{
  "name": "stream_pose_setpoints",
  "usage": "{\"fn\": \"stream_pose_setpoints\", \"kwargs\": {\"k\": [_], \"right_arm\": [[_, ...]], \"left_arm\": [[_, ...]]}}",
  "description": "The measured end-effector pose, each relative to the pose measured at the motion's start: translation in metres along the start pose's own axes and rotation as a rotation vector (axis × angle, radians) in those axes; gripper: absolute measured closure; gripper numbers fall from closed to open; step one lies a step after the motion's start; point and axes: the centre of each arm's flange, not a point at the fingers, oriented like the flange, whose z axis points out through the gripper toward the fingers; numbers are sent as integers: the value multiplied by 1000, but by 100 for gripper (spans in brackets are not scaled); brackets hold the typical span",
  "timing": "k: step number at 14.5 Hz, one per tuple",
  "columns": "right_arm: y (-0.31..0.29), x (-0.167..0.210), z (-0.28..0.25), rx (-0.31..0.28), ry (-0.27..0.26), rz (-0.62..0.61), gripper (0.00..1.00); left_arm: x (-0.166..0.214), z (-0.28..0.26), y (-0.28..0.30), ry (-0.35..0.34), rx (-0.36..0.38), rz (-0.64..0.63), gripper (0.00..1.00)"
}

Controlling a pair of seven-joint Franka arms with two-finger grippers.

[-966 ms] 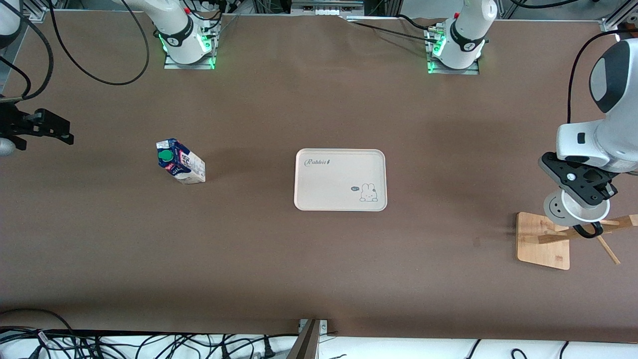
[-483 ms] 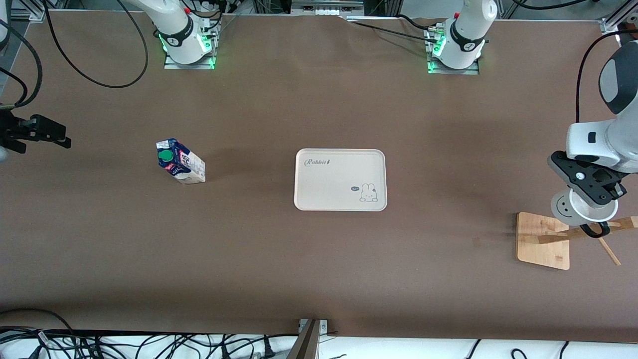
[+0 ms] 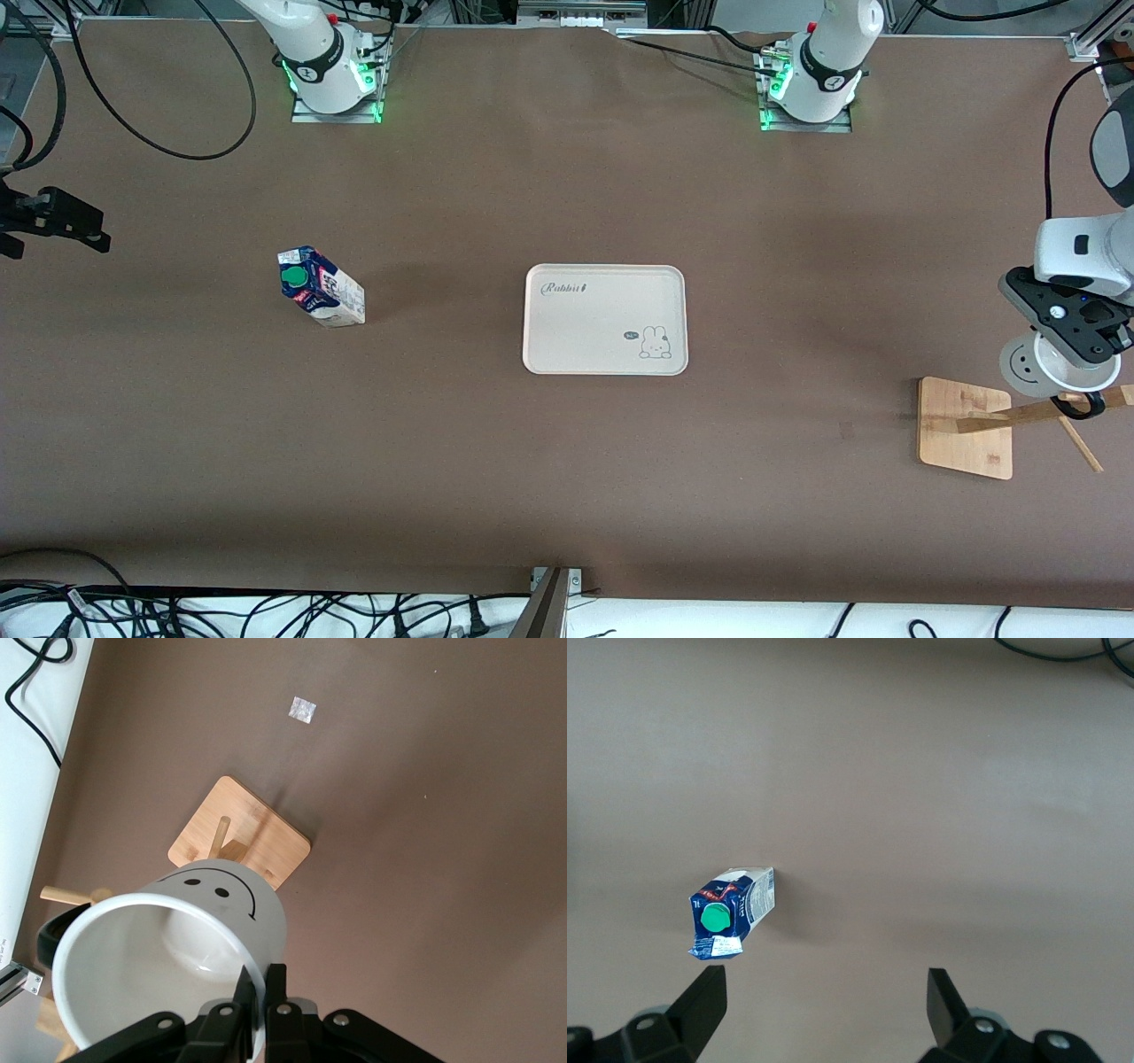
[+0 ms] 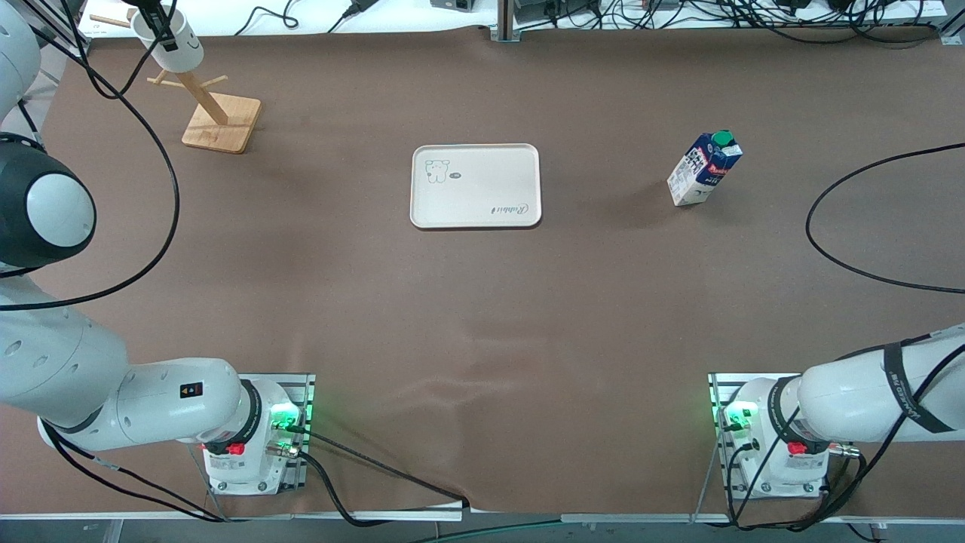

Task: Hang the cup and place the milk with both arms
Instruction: 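Open the left gripper and raise it away from the hung mug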

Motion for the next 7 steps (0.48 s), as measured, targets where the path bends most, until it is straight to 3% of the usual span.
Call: {"fn": "stream_pose_setpoints", "kwargs": {"k": [3, 7], "right_arm": [[6, 0, 3, 1, -3, 10, 0], [9, -1, 3, 2, -3, 15, 0]], "left_arm": [[-4, 12, -5, 11, -8, -9, 89], [1, 14, -8, 52, 1, -20, 51]]}}
